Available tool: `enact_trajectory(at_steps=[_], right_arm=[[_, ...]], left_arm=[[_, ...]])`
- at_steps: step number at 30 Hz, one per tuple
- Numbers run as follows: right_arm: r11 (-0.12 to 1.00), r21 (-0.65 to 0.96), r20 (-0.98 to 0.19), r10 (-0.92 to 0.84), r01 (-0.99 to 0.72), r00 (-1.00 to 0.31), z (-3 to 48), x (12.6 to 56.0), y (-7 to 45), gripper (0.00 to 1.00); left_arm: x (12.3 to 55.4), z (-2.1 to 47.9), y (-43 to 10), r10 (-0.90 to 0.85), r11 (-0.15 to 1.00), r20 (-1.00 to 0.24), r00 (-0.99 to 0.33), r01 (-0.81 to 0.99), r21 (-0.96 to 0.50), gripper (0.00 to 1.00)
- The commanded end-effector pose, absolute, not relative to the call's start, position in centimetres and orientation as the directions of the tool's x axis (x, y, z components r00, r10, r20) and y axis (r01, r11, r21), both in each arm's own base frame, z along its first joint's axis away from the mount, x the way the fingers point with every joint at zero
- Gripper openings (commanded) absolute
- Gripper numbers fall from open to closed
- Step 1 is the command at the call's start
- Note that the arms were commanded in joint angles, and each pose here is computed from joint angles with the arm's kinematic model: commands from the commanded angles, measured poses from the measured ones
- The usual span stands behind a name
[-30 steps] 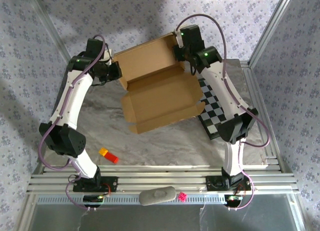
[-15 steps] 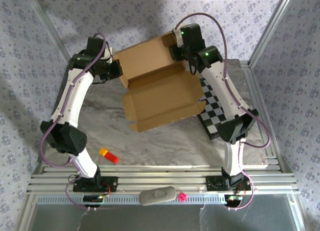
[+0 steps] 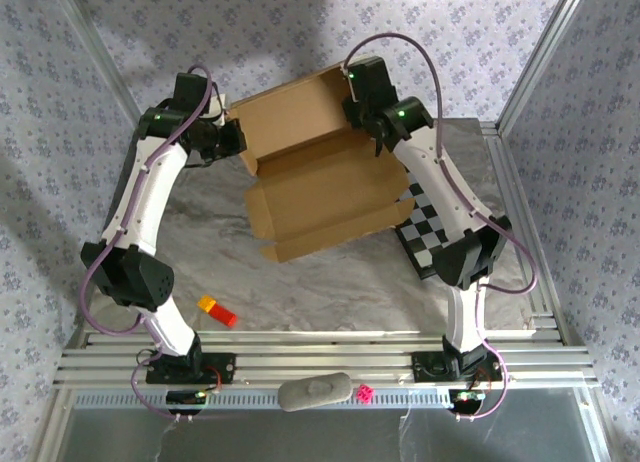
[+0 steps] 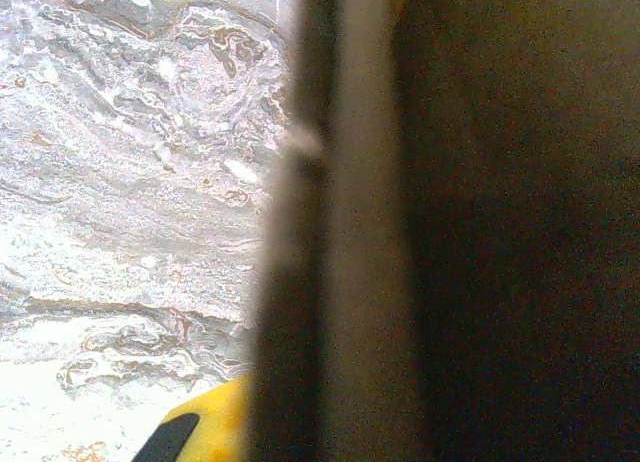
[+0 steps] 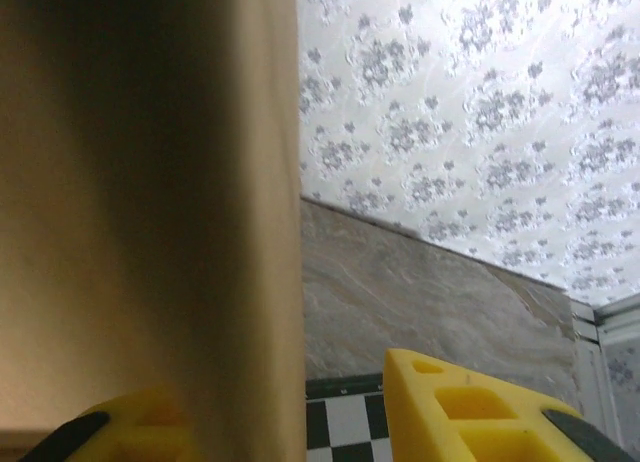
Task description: Fold the paper box
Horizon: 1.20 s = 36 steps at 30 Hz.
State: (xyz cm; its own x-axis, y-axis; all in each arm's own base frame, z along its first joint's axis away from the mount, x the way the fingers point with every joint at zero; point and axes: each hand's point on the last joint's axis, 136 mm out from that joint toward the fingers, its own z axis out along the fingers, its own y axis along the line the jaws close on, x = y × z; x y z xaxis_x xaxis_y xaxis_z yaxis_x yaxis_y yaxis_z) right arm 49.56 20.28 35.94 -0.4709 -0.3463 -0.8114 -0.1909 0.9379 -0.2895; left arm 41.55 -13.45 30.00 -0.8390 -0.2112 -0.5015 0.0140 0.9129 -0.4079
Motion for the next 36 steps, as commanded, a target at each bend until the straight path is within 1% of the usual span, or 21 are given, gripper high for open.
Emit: enact_trajectory(at_steps=[1,3,4,8,9,17,20,22,23,24,26,27,29,32,36], right_arm=[[0.935,-0.323,-0.804,-0.351,-0.143,-0.481,36.3,49.2,18.7,0.40],[0.934,-0.326,-0.802,-0.355,-0.145,-0.481,36.2,49.1,18.7,0.39],[0.934,-0.328,-0.803,-0.355,-0.143,-0.479,36.2,49.1,18.7,0.35],[0.930,-0.351,-0.807,-0.360,-0.110,-0.469,36.6,49.4,18.5,0.02],[0.928,-0.362,-0.808,-0.361,-0.091,-0.465,36.7,49.5,18.4,0.00],[0.865,-0.484,-0.799,-0.374,0.133,-0.471,37.8,48.9,16.9,0.00],[0.848,-0.501,-0.798,-0.376,0.172,-0.472,38.0,48.7,16.7,0.00],[0.862,-0.484,-0.803,-0.371,0.149,-0.466,38.0,48.7,17.2,0.00],[0.880,-0.461,-0.809,-0.363,0.116,-0.463,38.1,48.6,17.6,0.03],[0.898,-0.433,-0.815,-0.356,0.072,-0.458,38.1,48.5,18.2,0.16],[0.931,-0.363,-0.832,-0.333,-0.017,-0.443,38.5,48.2,19.3,0.36],[0.943,-0.330,-0.843,-0.318,-0.052,-0.434,38.9,47.9,19.7,0.43],[0.955,-0.256,-0.860,-0.296,-0.149,-0.415,39.6,47.3,20.9,0.55],[0.952,-0.160,-0.884,-0.256,-0.260,-0.391,41.1,46.1,22.3,0.66],[0.955,-0.030,-0.903,-0.153,-0.295,-0.402,42.6,45.0,22.3,0.73]], left_arm=[[41.7,31.4,-13.8,-0.210,0.904,-0.521,-0.828,0.039,-0.426,0.00],[41.7,31.3,-13.8,-0.210,0.903,-0.520,-0.828,0.040,-0.429,0.00],[41.8,31.3,-13.9,-0.210,0.902,-0.520,-0.828,0.041,-0.430,0.00],[41.8,31.5,-13.9,-0.210,0.902,-0.521,-0.827,0.042,-0.430,0.00],[41.8,31.5,-13.8,-0.209,0.903,-0.523,-0.827,0.043,-0.428,0.00],[41.7,31.5,-13.6,-0.211,0.906,-0.522,-0.827,0.035,-0.421,0.00],[41.7,31.3,-13.6,-0.211,0.907,-0.517,-0.829,0.031,-0.421,0.00],[41.7,31.2,-13.6,-0.214,0.906,-0.515,-0.830,0.028,-0.422,0.00],[41.8,31.2,-13.7,-0.214,0.906,-0.515,-0.830,0.029,-0.423,0.00],[41.8,31.1,-13.7,-0.214,0.906,-0.515,-0.830,0.029,-0.423,0.00],[41.9,31.1,-13.7,-0.216,0.905,-0.513,-0.831,0.027,-0.425,0.00],[41.9,31.0,-13.7,-0.217,0.905,-0.512,-0.831,0.025,-0.425,0.00],[41.9,31.1,-13.7,-0.219,0.904,-0.512,-0.830,0.025,-0.427,0.00],[42.0,30.9,-13.7,-0.218,0.904,-0.509,-0.833,0.024,-0.427,0.00],[42.2,30.5,-13.8,-0.224,0.902,-0.502,-0.835,0.018,-0.431,0.00]])
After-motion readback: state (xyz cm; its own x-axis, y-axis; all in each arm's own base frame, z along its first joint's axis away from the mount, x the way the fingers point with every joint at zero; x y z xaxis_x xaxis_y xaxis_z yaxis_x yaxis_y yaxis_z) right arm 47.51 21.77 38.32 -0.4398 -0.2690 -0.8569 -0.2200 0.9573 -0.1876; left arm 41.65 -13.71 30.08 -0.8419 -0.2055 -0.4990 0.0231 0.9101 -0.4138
